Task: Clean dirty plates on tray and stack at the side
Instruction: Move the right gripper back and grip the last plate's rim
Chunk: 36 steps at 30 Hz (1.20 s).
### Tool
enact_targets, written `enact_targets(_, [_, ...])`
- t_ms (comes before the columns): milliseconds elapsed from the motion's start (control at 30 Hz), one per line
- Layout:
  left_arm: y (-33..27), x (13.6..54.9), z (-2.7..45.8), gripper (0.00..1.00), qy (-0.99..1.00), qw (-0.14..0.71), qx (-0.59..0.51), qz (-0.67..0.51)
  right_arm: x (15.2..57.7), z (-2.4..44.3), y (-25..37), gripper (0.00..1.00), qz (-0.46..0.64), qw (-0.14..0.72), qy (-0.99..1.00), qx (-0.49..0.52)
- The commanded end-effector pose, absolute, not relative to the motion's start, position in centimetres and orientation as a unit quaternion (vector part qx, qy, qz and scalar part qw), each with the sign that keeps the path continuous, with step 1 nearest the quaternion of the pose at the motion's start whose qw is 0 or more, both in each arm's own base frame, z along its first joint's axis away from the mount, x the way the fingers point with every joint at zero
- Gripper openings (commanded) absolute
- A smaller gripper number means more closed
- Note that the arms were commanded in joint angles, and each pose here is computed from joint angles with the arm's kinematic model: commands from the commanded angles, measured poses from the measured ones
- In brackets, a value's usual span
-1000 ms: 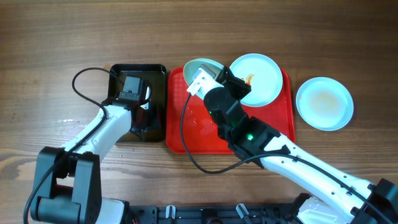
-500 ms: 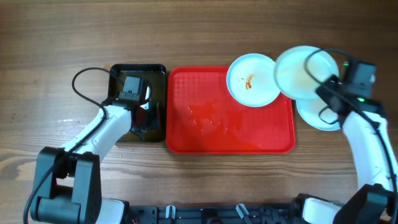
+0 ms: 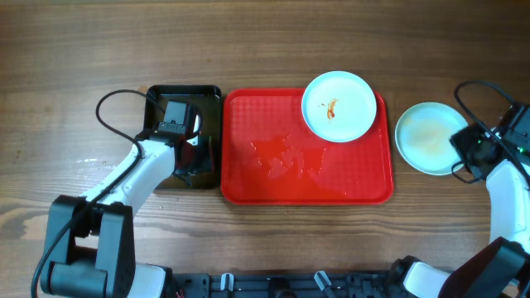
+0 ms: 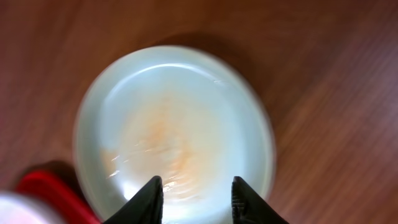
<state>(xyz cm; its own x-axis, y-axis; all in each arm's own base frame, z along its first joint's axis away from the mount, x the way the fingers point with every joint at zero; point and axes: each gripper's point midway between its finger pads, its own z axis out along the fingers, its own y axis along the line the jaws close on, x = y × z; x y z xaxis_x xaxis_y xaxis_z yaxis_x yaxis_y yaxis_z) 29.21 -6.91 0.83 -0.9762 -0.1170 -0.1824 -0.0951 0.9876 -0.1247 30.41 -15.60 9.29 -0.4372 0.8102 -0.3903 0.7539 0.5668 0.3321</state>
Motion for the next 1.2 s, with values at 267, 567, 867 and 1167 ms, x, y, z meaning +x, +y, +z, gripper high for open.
enact_targets(267, [-6.8,29.9,1.6,0.56,0.991,0.11,-0.057,-0.057,35.8,6.3,2.4,0.5,0.173,0.223,0.951,0.123])
enact_targets(567, [-6.8,29.9,1.6,0.56,0.991,0.11,-0.057,-0.057,36.5,-0.8,2.3,0.29,0.142,0.16,0.952,0.219])
enact_targets(867, [-6.9,30.1,1.7,0.57,0.99,0.114,-0.056,-0.058,32.7,-0.8,8.3,0.05,0.228,0.084,0.966,0.084])
enact_targets(1167, [-7.4,32.7,2.4,0.63,0.982,0.168,-0.054,-0.071,30.4,-1.4,12.3,0.05,0.202,0.055,0.978,0.016])
